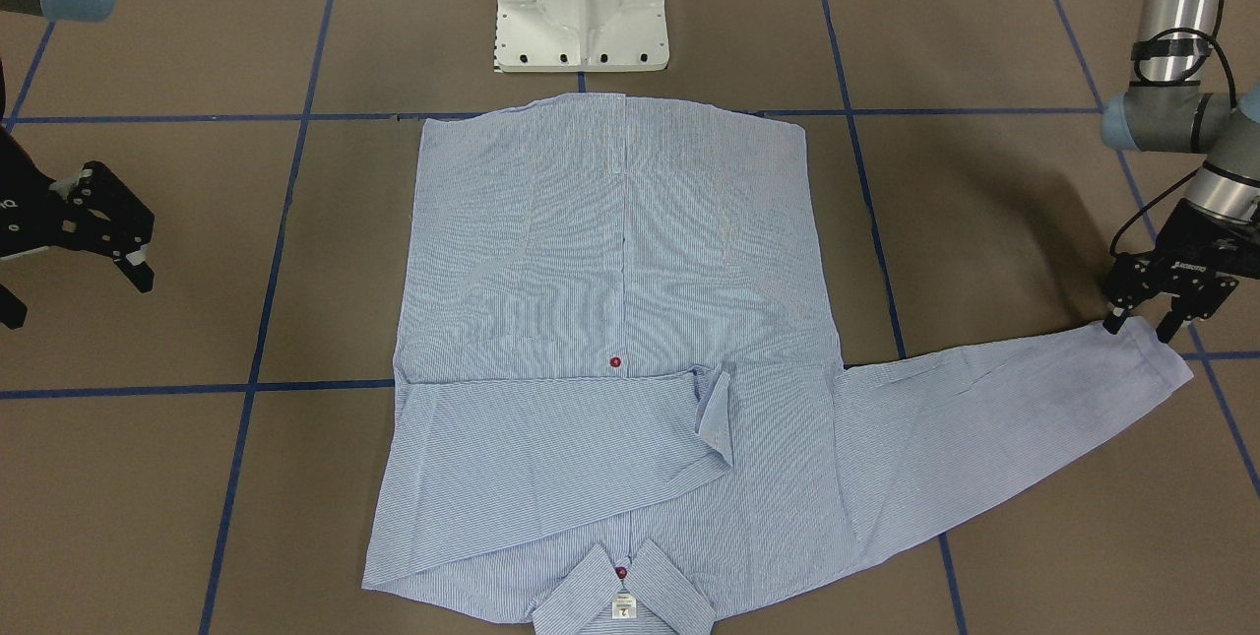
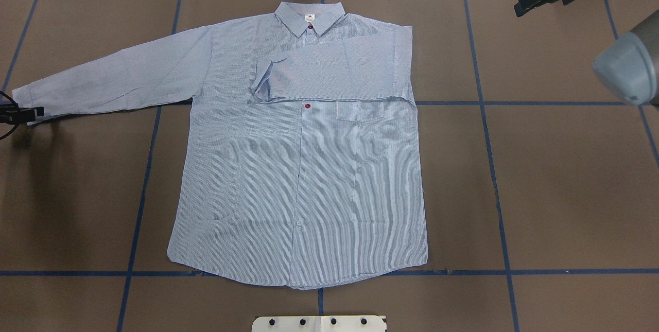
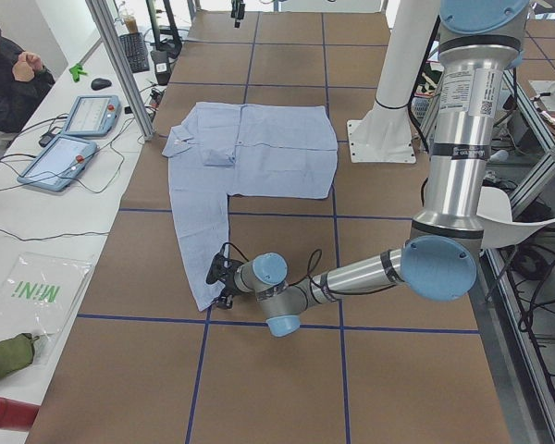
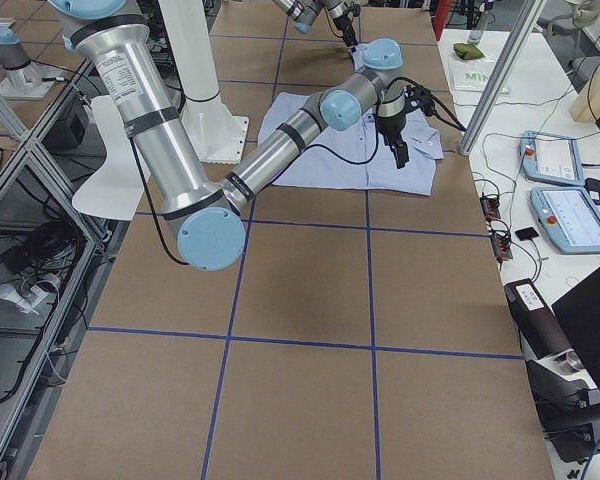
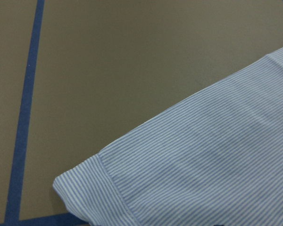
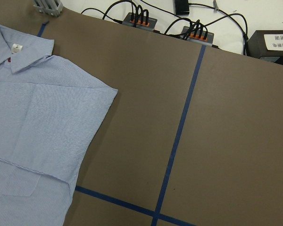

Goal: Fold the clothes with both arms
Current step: 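Carry the grasped sleeve across the shirt toward the collar with the left gripper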

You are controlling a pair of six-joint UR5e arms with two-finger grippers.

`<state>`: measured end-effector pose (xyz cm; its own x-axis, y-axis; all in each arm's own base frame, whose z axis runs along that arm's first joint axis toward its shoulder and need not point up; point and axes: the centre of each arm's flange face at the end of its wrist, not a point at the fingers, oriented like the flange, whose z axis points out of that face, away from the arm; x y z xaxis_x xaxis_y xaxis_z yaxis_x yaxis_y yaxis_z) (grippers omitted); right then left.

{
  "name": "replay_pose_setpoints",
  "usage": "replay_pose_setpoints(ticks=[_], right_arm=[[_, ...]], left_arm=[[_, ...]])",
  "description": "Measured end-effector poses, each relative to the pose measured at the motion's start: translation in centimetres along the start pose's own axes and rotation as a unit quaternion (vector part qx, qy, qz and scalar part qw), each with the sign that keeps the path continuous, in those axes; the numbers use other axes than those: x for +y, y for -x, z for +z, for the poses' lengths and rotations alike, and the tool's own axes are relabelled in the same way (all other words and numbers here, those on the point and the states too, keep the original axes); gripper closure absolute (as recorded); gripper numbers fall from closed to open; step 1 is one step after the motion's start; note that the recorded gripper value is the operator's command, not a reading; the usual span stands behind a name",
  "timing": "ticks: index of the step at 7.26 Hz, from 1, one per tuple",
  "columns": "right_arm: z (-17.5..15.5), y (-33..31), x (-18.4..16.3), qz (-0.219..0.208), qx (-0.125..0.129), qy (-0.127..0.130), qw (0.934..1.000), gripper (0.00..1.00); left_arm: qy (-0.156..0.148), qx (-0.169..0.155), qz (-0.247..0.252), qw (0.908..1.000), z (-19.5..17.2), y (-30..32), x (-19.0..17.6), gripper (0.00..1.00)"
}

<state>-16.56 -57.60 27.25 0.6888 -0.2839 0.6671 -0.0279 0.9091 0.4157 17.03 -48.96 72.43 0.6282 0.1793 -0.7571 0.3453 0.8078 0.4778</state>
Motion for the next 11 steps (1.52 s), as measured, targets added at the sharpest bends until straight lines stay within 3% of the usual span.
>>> replay_pose_setpoints(ticks=[2,6,8,10,11], right_arm=[[-0.2,0.1,0.0,0.001,-0.001,-0.002,1.0000,0.00],[-0.4,0.3,0.0,0.001,-0.002,-0.004,1.0000,0.00],[-0.4,0.3,0.0,0.001,-0.001,-0.004,1.0000,0.00],[-0.4,0.3,0.0,0.000,-0.001,-0.004,1.0000,0.00],[-0.4,0.3,0.0,0.000,-0.001,-0.004,1.0000,0.00]], left_arm=[[0.000,0.000,0.001,1.0000,-0.1,0.1,0.2,1.00],[-0.004,0.020,0.012,0.9997,-0.6,-1.2,-0.5,1.00],[0.018,0.068,0.020,0.9973,-1.3,-4.6,-2.3,1.00],[0.033,0.093,0.023,0.9949,-1.8,-9.6,-6.3,1.00],[0.041,0.092,0.021,0.9947,-1.8,-13.8,-10.1,1.00]])
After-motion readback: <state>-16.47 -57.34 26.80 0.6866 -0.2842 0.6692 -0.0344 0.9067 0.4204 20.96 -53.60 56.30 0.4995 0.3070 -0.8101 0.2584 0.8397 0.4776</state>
